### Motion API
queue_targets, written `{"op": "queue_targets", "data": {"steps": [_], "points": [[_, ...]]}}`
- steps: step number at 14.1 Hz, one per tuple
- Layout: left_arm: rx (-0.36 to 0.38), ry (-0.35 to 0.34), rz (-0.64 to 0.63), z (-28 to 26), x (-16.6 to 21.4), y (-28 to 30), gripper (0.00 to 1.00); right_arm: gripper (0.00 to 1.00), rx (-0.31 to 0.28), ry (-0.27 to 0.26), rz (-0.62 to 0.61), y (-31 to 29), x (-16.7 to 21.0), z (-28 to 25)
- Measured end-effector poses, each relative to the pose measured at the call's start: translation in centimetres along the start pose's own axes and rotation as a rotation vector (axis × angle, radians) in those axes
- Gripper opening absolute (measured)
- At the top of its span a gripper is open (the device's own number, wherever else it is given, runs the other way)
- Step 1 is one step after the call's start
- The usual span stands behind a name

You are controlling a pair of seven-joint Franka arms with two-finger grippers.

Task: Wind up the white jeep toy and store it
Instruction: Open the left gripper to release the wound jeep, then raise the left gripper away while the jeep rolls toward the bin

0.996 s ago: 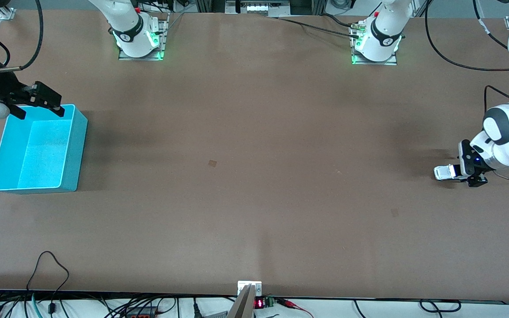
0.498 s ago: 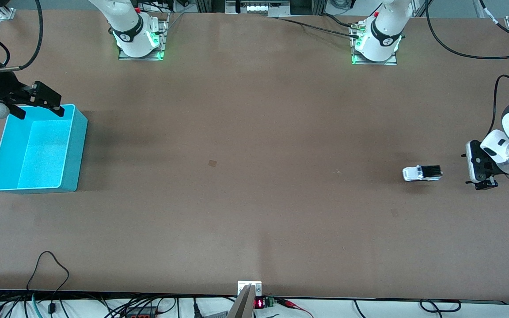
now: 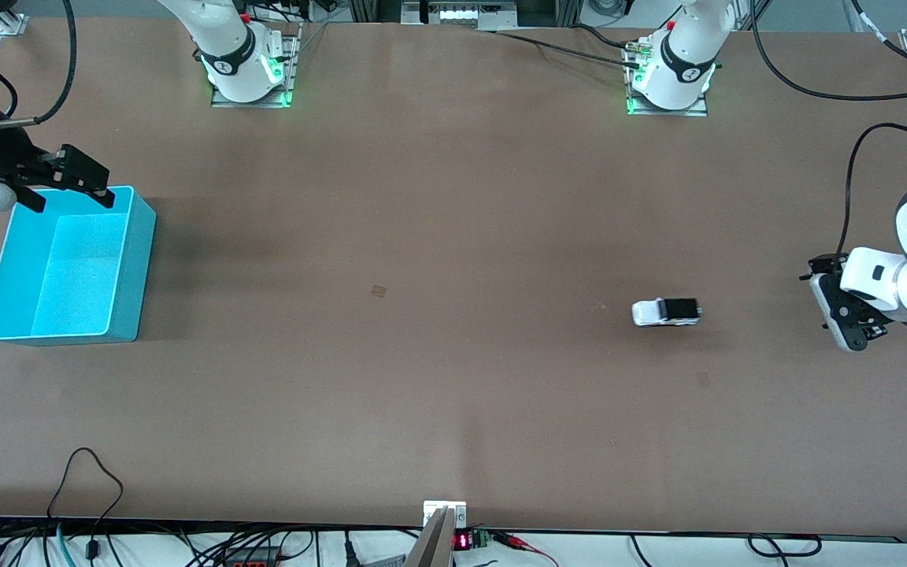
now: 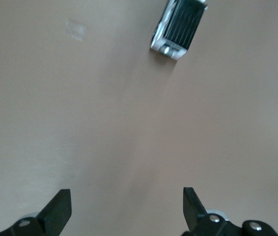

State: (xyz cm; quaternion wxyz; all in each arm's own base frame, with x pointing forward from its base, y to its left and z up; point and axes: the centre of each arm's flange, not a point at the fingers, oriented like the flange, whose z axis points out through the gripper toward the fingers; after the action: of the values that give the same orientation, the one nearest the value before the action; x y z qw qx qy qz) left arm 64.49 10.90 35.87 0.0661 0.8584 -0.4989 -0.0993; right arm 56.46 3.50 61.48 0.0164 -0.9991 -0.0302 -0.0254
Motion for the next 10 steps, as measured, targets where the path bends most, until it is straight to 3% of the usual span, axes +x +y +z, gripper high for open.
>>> {"op": "queue_targets", "data": {"steps": [5, 10], "points": [[-0.050, -0.019, -0.256, -5.0, 4.4, 3.2, 1.00, 1.00, 0.000, 0.000, 0.000, 0.0, 0.0, 0.0], [0.048, -0.047, -0.557, -10.9, 8.5, 8.4, 1.00, 1.00, 0.000, -0.001, -0.001, 0.0, 0.0, 0.0]]}}
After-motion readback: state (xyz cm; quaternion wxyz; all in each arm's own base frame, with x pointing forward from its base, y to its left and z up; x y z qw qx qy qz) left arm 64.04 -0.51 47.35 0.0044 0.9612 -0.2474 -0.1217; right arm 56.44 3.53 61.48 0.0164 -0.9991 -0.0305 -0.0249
